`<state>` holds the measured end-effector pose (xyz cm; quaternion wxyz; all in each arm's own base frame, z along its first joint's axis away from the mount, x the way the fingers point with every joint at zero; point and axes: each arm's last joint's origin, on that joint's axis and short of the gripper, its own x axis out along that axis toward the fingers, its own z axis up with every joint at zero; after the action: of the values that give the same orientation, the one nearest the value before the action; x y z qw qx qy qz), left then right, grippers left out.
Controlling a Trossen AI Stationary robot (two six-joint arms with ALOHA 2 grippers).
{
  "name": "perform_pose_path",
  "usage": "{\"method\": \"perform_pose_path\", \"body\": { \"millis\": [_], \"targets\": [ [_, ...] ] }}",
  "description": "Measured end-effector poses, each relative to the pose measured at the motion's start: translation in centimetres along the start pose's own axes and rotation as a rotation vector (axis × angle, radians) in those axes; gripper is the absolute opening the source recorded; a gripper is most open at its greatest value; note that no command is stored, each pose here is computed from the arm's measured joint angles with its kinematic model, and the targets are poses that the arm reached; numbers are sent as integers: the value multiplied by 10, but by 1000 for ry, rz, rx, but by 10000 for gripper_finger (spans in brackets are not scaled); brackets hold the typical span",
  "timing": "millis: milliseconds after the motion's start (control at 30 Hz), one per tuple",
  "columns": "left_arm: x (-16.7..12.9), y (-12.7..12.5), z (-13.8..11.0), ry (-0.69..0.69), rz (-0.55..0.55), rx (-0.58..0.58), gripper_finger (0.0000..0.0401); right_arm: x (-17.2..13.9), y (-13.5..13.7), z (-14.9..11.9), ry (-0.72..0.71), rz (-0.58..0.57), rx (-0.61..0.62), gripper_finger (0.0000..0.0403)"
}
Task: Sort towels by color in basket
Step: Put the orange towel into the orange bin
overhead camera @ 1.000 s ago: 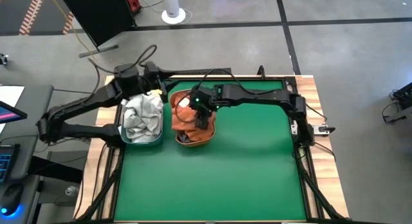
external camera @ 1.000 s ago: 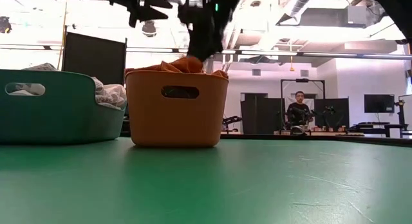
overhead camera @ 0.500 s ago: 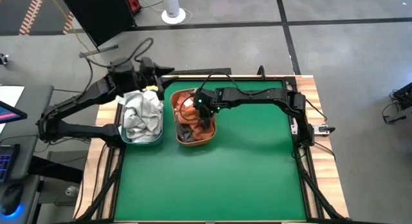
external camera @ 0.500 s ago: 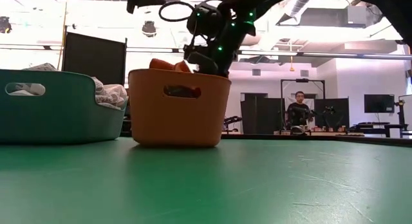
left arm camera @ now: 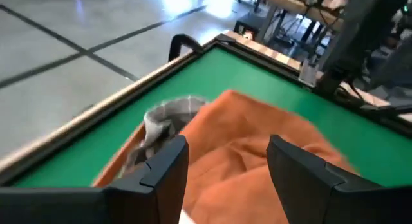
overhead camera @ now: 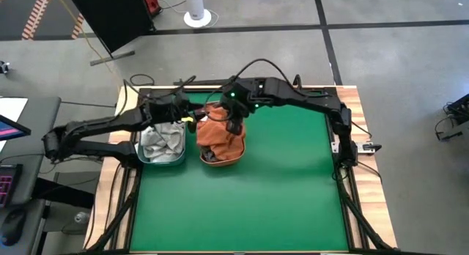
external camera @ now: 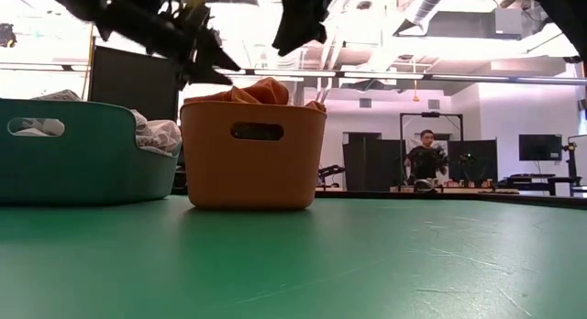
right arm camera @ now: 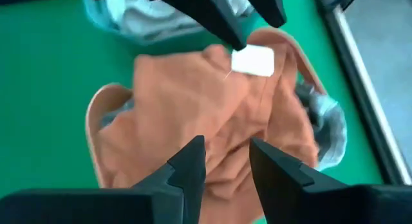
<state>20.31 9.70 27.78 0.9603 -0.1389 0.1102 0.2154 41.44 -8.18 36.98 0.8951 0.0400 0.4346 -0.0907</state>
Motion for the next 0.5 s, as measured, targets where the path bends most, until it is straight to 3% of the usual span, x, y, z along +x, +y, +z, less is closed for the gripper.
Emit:
{"method": "perform_pose_path", "body": {
  "millis": [133,367,500],
  "targets": [
    [11,7,-29,51,14,-59,201,4,0,-3,29,30,4,152],
    [46,10,-75,304,45,-102,201,25,12,-9,35,101,25,152],
    [61,13,-91,381,61,-171,201,23,16,-10,48,109,30,153]
  ]
}}
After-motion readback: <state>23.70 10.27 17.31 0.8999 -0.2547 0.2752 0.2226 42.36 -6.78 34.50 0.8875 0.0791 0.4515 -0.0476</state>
